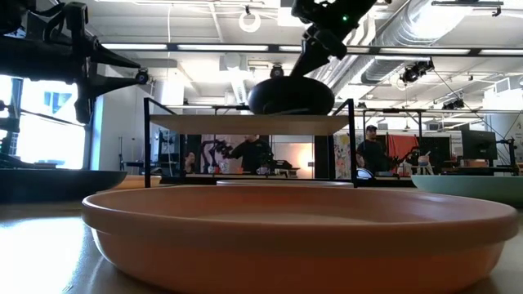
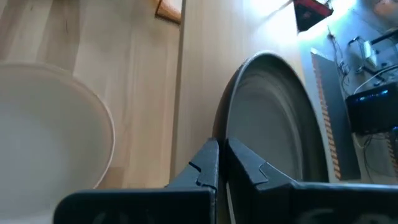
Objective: Place and stack plates onto a shelf
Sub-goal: Put the black plate on the shelf
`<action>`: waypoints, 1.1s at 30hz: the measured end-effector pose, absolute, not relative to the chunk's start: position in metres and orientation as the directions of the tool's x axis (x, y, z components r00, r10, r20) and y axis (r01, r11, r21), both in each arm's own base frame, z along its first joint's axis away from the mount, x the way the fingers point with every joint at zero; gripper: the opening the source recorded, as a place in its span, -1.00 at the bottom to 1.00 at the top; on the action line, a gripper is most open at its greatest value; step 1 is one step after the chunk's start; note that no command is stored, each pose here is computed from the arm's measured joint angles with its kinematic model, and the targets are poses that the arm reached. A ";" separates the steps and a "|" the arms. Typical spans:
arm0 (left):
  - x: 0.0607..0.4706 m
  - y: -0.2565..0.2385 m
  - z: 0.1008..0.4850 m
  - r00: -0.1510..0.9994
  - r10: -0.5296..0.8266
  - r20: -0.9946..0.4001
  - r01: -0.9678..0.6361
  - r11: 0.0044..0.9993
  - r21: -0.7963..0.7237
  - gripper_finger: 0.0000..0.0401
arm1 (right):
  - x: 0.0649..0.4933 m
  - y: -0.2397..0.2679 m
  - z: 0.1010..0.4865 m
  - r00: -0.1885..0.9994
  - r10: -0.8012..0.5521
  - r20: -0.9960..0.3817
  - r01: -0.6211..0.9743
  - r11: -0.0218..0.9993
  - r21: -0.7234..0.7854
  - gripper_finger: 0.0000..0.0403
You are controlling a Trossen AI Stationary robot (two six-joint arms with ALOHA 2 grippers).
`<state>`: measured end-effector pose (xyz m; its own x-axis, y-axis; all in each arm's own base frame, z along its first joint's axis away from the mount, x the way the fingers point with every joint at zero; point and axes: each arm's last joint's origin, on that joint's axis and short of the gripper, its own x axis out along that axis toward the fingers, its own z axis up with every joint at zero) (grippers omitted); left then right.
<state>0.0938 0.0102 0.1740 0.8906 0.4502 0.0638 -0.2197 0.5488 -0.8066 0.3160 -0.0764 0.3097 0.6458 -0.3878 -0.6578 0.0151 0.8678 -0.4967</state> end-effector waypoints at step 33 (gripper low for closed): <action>0.094 0.010 0.175 0.890 0.451 0.070 -0.221 0.561 -0.798 -0.46 | 0.317 -0.094 0.283 0.576 -0.229 -0.785 0.017 0.963 -0.269 -1.00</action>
<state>0.0937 0.0103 0.1747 0.8897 0.4512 0.0703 -0.2214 0.5609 -0.7977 0.3173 -0.0943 0.2833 0.5758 -0.2291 -0.7849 0.0170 0.9631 -0.2686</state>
